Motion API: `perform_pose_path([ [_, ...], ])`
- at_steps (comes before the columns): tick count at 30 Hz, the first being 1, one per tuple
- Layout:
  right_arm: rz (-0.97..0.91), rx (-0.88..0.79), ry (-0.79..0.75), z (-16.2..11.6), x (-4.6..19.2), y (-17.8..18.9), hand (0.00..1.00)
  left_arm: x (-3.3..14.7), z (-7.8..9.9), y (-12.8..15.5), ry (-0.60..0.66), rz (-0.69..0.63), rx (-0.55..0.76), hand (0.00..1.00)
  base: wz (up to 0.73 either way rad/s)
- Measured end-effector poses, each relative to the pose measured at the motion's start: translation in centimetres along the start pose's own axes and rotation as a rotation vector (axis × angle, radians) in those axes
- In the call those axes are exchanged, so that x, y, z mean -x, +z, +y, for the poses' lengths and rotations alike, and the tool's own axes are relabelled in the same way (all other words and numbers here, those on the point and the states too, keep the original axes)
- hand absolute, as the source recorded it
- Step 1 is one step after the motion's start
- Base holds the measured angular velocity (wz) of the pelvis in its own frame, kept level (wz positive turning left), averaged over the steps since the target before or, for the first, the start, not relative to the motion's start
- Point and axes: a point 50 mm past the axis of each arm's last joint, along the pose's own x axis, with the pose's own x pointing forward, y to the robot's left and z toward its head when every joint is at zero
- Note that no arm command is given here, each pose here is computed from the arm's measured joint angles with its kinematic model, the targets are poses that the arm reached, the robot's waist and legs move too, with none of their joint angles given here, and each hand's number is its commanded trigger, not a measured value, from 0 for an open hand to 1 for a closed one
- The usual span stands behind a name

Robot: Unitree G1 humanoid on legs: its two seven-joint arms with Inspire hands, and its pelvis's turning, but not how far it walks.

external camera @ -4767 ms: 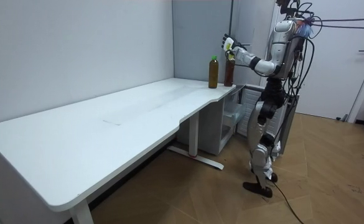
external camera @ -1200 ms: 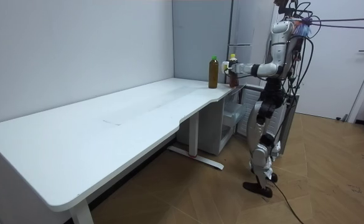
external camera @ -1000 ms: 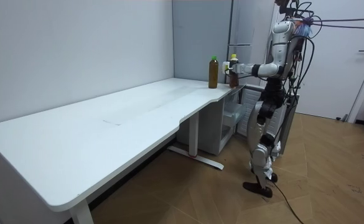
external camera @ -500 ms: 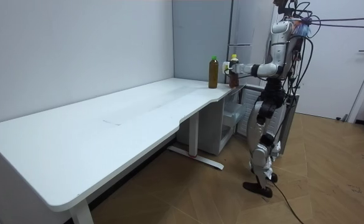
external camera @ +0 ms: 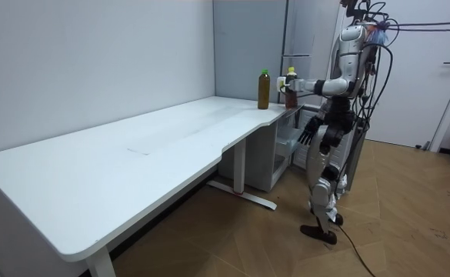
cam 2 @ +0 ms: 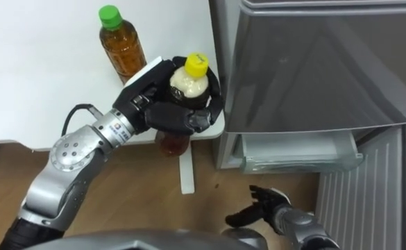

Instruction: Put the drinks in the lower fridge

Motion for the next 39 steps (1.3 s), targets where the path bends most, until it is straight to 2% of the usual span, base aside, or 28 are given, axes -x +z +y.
perform_pose_path([
  [5, -0.076, 0.067, 0.092, 1.2, -0.2, 2.3, 0.0, 0.0, -0.1, 0.0, -0.009, -0.003, 0.008, 1.0, 0.04],
  [12, -0.167, 0.128, 0.222, 2.6, 0.0, 4.8, 0.0, 0.0, -0.2, 0.1, -0.018, -0.062, 0.151, 1.0, 0.09],
  [18, -0.208, 0.17, 0.295, 3.4, 0.3, 6.4, 0.0, 0.2, -0.1, -1.7, -0.005, -0.005, 0.252, 1.0, 0.06],
  [24, -0.227, 0.189, 0.362, 3.9, 0.6, 7.2, 0.0, 0.5, -0.2, -2.3, -0.029, -0.016, 0.366, 1.0, 0.0],
  [39, -0.255, 0.202, 0.461, 4.2, 1.1, 8.0, 0.0, 1.9, -0.2, -4.7, 0.019, 0.074, 0.417, 1.0, 0.0],
])
